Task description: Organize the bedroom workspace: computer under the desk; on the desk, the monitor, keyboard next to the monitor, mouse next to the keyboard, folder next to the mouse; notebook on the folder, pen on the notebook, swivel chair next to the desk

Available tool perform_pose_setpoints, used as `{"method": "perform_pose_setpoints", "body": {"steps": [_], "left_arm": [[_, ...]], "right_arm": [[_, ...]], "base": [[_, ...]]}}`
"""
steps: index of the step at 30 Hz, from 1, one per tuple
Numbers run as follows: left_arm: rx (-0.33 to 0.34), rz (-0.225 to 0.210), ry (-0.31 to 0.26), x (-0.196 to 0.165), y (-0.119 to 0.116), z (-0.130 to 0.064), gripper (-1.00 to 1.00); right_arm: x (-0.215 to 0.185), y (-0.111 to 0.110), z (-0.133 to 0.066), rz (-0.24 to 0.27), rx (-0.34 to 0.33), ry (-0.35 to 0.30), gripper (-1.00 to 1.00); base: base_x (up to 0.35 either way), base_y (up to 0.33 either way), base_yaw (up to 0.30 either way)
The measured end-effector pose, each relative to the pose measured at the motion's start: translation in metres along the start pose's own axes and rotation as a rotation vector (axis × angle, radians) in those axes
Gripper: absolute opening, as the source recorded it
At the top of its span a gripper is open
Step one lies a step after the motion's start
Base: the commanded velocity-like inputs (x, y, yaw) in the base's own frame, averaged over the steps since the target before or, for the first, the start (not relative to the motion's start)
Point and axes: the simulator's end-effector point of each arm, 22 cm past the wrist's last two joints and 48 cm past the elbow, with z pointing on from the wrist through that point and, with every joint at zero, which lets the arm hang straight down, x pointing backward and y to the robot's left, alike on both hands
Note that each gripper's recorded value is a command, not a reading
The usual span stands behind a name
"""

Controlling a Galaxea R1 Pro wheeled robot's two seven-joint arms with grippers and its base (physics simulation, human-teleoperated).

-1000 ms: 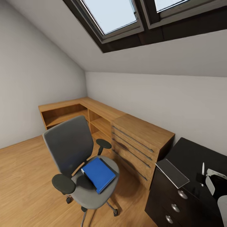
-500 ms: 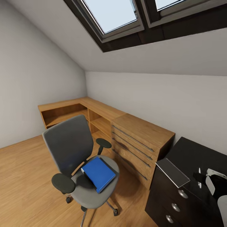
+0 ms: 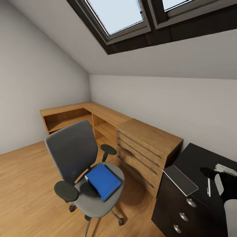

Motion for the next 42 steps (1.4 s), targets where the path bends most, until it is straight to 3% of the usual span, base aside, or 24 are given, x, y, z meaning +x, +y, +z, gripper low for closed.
{"method": "perform_pose_setpoints", "body": {"steps": [3,6,11,13,14,20,30,35,42], "left_arm": [[0.000,0.000,0.000,0.000,0.000,0.000,1.00],[0.000,0.001,0.000,0.000,0.000,0.000,1.00],[0.000,0.003,0.002,0.001,0.000,0.000,1.00],[0.001,0.006,0.002,0.001,0.000,0.000,1.00],[0.002,0.008,0.002,0.002,-0.001,0.000,1.00],[0.003,0.010,0.002,0.002,-0.001,0.000,1.00],[0.003,0.013,0.005,0.004,-0.001,0.000,1.00],[0.009,0.020,0.012,0.008,-0.001,0.000,1.00],[0.020,0.041,0.010,0.008,-0.005,-0.001,1.00]], "right_arm": [[-0.030,0.043,-0.021,0.026,-0.061,-0.077,1.00],[-0.039,0.061,-0.042,0.029,-0.083,-0.135,1.00],[-0.016,0.075,-0.060,0.019,-0.102,-0.138,1.00],[-0.005,0.094,-0.069,0.007,-0.126,-0.136,1.00],[0.009,0.118,-0.076,-0.030,-0.147,-0.127,1.00],[0.054,0.163,-0.084,-0.130,-0.161,-0.069,1.00],[0.078,0.180,-0.083,-0.202,-0.164,-0.031,1.00],[0.093,0.198,-0.084,-0.252,-0.196,-0.009,1.00],[0.097,0.206,-0.085,-0.274,-0.208,-0.006,1.00]], "base": [[0.000,0.000,0.239],[0.000,0.000,0.265],[0.000,0.000,0.273],[0.000,0.000,0.276],[0.000,0.000,0.276],[0.000,0.000,0.277],[0.000,0.000,0.173],[0.000,0.000,0.015],[0.000,0.000,0.002]]}}
